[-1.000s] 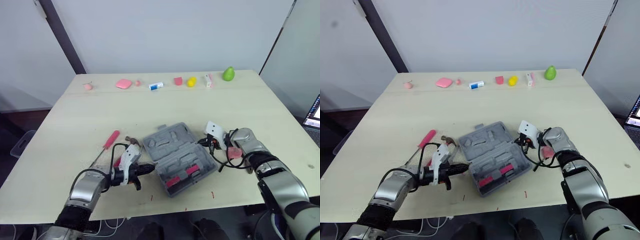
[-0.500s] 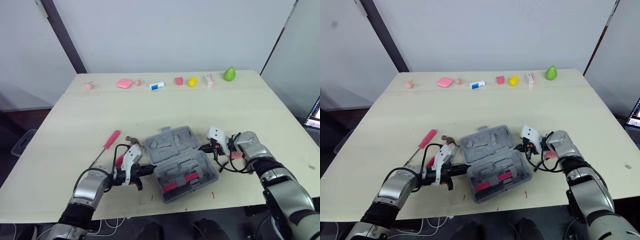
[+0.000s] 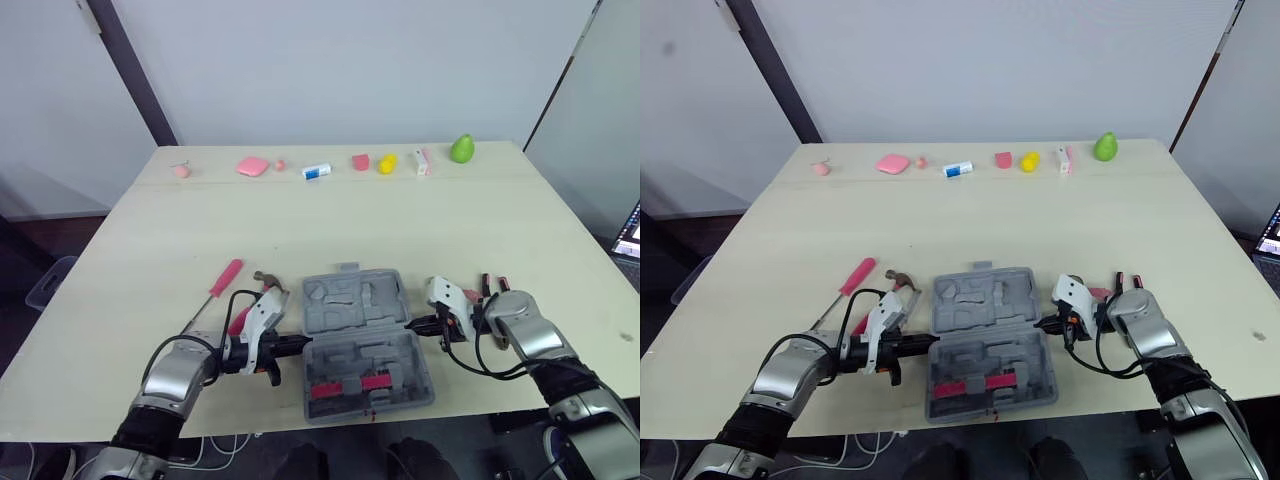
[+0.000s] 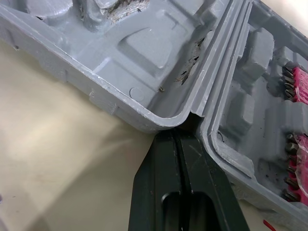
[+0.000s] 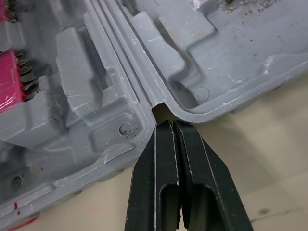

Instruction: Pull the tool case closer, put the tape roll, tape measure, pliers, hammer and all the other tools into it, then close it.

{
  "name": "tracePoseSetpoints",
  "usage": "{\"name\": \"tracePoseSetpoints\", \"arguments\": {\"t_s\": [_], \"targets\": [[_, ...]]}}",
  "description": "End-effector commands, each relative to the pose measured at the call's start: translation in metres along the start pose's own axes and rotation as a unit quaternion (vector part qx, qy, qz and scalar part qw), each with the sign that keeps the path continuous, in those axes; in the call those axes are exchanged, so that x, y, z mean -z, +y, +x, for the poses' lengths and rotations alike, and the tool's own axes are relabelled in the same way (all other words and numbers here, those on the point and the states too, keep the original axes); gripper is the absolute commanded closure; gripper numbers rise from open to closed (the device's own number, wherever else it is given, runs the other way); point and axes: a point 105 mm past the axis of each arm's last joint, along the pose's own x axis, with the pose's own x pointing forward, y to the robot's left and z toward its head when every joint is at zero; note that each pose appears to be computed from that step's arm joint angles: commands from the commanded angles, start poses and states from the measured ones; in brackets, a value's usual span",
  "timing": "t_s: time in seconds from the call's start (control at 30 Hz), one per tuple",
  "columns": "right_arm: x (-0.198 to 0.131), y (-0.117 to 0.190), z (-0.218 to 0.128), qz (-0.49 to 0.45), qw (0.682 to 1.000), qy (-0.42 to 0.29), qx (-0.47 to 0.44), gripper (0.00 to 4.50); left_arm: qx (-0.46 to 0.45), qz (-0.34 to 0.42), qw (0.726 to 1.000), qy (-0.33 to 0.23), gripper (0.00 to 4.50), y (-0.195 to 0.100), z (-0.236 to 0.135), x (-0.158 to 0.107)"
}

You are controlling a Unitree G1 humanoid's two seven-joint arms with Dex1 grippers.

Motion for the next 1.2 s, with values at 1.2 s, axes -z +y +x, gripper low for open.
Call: {"name": "tracePoseSetpoints", "arguments": {"t_s": [1.2], "targets": [[0.011, 0.044, -0.005, 0.070, 0.997, -0.029, 0.006, 4.42, 0.065, 0.000, 0.995, 0.069, 4.50, -0.013, -0.008, 0.015]]}}
